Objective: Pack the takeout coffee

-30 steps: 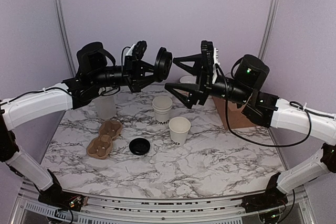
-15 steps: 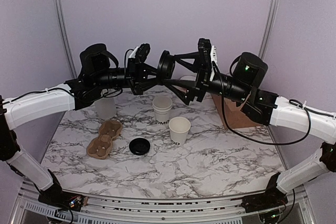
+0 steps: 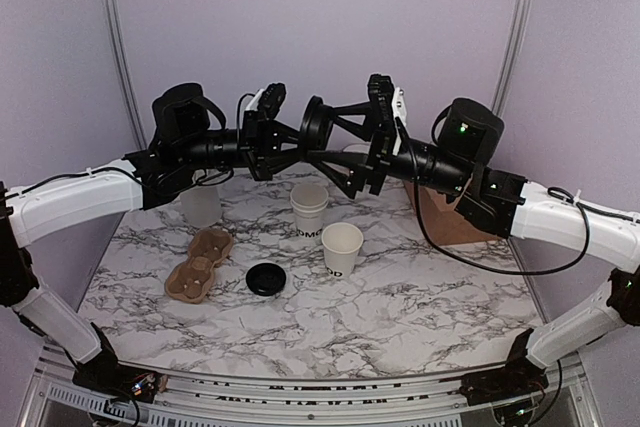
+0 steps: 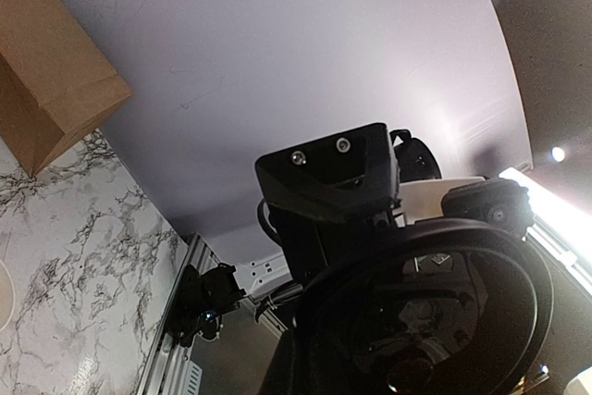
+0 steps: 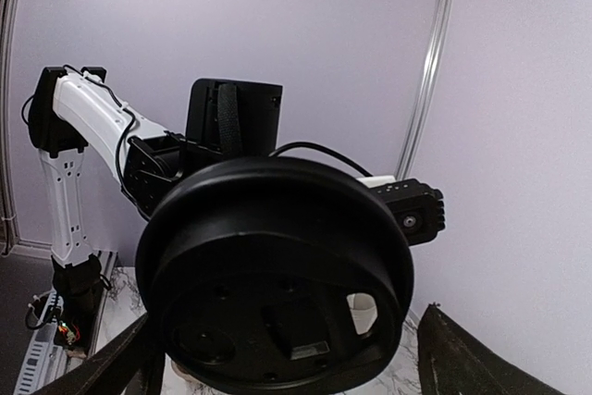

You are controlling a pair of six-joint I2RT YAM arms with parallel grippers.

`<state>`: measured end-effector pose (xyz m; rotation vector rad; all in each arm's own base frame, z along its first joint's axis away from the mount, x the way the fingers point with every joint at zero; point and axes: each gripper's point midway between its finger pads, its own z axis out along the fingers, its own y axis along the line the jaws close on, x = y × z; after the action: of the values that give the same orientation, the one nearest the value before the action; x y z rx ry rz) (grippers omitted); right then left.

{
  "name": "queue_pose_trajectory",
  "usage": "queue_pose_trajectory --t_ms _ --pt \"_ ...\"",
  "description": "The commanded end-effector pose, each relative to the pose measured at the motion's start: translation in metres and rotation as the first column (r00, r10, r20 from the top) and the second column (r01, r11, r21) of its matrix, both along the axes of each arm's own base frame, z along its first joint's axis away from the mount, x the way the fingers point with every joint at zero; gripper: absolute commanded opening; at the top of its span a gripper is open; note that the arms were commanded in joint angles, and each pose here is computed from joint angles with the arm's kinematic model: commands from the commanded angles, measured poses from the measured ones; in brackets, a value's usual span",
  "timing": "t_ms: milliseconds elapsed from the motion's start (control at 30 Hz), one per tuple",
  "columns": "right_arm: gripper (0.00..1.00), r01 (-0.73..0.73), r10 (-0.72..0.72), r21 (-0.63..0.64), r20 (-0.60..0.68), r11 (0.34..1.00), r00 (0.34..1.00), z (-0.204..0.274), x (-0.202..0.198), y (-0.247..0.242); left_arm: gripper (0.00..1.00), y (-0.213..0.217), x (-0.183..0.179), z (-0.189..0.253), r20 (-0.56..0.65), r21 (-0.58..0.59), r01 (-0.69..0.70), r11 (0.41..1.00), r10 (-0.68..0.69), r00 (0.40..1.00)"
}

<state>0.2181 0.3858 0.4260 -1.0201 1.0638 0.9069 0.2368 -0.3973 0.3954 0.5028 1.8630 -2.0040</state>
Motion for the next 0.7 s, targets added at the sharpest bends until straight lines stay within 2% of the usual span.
queue_pose_trajectory --t_ms 0,667 --pt "0.89 0.008 -0.008 0.023 0.014 1.0 1.0 0.016 -0.0013 0.0001 0.0 -0.0029 -0.0016 0.0042 0.03 -0.023 0.015 1.0 -0.014 0.999" --pt "0.86 0.001 -0.001 0.022 -0.004 1.0 1.0 0.0148 -0.0009 0.0016 0.0 -0.0059 0.0015 -0.0038 0.014 -0.01 0.014 1.0 -0.013 1.0"
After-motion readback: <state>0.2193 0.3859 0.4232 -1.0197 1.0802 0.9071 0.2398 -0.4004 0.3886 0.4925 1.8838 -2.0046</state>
